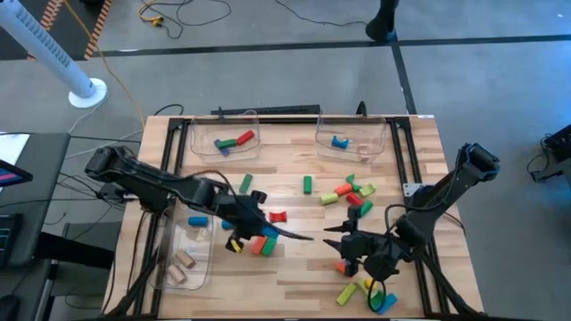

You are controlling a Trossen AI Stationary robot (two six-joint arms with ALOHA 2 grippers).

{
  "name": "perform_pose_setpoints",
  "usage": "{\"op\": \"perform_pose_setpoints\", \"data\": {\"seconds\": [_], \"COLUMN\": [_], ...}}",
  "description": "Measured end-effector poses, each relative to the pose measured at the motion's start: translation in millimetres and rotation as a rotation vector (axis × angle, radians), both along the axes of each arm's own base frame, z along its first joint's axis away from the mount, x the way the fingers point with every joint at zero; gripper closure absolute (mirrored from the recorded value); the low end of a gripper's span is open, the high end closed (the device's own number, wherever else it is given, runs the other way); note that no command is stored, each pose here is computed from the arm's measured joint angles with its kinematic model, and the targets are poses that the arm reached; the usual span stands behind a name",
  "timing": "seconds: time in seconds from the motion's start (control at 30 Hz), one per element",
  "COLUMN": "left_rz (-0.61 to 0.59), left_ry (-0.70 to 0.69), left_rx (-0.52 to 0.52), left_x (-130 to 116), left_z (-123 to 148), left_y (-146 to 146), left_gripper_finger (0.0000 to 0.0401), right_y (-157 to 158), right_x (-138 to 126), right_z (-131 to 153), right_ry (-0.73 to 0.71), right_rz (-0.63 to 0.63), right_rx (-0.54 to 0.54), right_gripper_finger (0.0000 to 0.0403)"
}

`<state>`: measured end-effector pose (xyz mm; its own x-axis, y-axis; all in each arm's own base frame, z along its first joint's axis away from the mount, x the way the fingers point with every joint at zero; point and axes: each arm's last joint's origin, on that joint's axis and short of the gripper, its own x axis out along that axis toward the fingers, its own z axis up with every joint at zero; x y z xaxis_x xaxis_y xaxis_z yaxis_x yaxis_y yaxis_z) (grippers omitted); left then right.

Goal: Sort blocks by size
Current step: Put the blue rectangular block on the top left transparent bin

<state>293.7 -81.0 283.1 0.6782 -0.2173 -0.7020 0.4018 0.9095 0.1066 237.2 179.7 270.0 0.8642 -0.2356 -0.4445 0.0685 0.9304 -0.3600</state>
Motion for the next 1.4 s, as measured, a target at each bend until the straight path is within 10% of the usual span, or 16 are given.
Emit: {"op": "perform_pose_setpoints", "data": {"seconds": [0.33, 1.07, 1.4], "left_rz": [-0.086, -0.221, -0.238], "left_ry": [-0.023, -0.022, -0.039], "left_rx": [-0.17, -0.294, -0.302], "left_x": [-0.6, 2.1, 2.9], "left_z": [12.0, 6.0, 7.1], "left_y": [16.6, 25.8, 25.2], "left_gripper_finger": [0.0302, 0.0302, 0.0302], "right_y": [-15.5, -9.7, -24.5], "right_x": [31.5, 112.1, 121.2], "right_z": [0.2, -13.3, -10.0], "right_ry": [-0.201, -0.246, -0.273], "right_rz": [0.297, 0.357, 0.416], "right_rx": [-0.031, -0.304, -0.213], "right_gripper_finger": [0.0231, 0.0165, 0.0165]}}
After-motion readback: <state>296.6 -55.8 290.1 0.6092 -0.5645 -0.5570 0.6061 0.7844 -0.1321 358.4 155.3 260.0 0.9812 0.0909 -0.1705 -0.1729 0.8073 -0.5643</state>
